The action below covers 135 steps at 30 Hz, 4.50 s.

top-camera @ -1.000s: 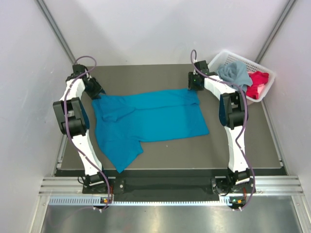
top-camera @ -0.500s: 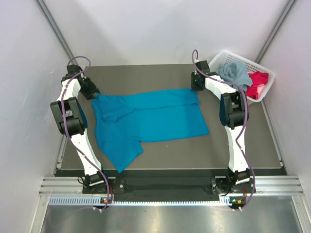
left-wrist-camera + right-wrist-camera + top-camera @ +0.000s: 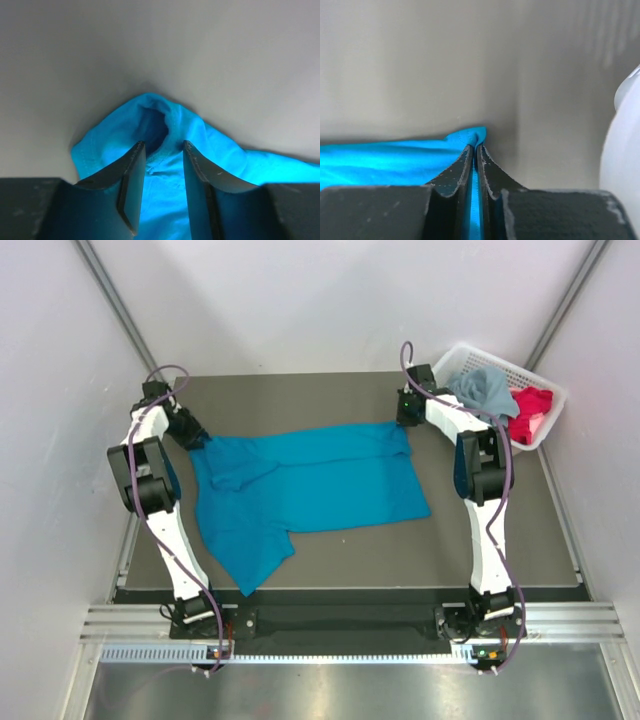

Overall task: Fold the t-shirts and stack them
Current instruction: Fold the tshirt

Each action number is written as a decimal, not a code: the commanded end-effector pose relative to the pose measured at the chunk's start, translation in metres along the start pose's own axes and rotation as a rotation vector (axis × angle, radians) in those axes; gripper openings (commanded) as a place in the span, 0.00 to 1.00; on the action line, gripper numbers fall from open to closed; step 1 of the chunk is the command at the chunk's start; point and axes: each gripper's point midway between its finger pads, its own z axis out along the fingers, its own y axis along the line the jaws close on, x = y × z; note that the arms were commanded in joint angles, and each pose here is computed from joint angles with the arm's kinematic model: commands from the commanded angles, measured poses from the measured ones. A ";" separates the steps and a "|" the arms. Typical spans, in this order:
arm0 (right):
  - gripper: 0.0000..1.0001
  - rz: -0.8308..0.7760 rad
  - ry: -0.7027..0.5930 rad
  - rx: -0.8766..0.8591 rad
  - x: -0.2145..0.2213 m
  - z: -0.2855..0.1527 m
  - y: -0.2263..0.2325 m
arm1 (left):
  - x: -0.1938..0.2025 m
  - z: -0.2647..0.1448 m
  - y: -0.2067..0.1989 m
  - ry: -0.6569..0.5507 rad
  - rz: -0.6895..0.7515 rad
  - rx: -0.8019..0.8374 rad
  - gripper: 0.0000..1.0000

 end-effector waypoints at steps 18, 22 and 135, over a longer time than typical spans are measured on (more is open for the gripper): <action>0.00 0.114 -0.092 0.029 -0.037 0.007 -0.024 | -0.041 0.003 -0.003 -0.120 -0.013 0.016 0.00; 0.00 0.118 -0.108 0.027 -0.044 0.005 -0.023 | -0.047 0.006 -0.013 -0.115 -0.020 0.064 0.00; 0.56 0.173 0.101 -1.040 0.106 -0.123 0.412 | 0.111 -0.067 -0.025 0.054 0.070 -0.059 0.48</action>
